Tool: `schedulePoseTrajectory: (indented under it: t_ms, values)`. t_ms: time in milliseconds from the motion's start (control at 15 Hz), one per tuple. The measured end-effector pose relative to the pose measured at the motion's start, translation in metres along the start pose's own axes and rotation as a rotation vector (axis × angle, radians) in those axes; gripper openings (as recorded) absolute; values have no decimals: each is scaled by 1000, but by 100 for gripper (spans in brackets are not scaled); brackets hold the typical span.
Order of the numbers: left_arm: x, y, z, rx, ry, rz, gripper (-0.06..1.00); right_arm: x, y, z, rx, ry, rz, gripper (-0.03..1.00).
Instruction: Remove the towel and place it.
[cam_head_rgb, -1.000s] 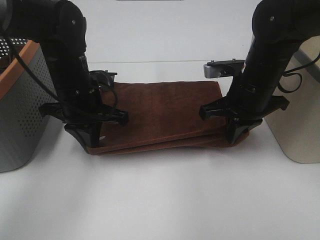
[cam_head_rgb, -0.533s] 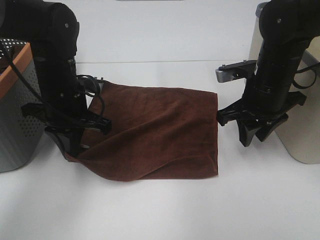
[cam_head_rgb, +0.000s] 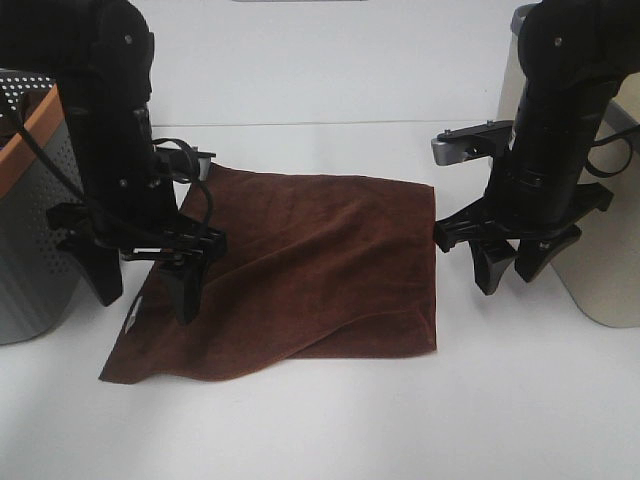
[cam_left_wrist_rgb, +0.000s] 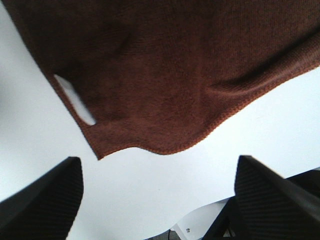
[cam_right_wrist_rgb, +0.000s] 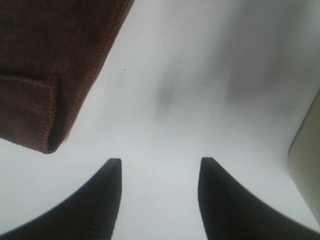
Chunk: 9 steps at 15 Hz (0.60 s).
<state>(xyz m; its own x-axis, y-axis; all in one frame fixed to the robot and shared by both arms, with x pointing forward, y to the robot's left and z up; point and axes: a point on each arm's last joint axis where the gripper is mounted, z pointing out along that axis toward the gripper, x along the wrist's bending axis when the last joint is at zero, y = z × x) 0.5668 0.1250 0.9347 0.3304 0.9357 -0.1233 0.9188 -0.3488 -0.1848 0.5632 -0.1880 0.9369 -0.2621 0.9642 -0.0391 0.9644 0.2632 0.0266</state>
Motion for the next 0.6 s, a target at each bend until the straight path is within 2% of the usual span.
schedulePoseTrajectory:
  t_ms: [133,267,467,600]
  values:
    - [2,2,-18,-59,48,4,79,0,-1,0,7,1,1,47]
    - [0,7,-45,-152,58,15,79,1,-2,-4,18,16,14,47]
    - [-10,4,-112,-371,37,27,79,0,-8,-37,-64,32,21,47]
    - [-15,-10,-160,-520,21,38,79,0,-17,-70,-146,53,24,47]
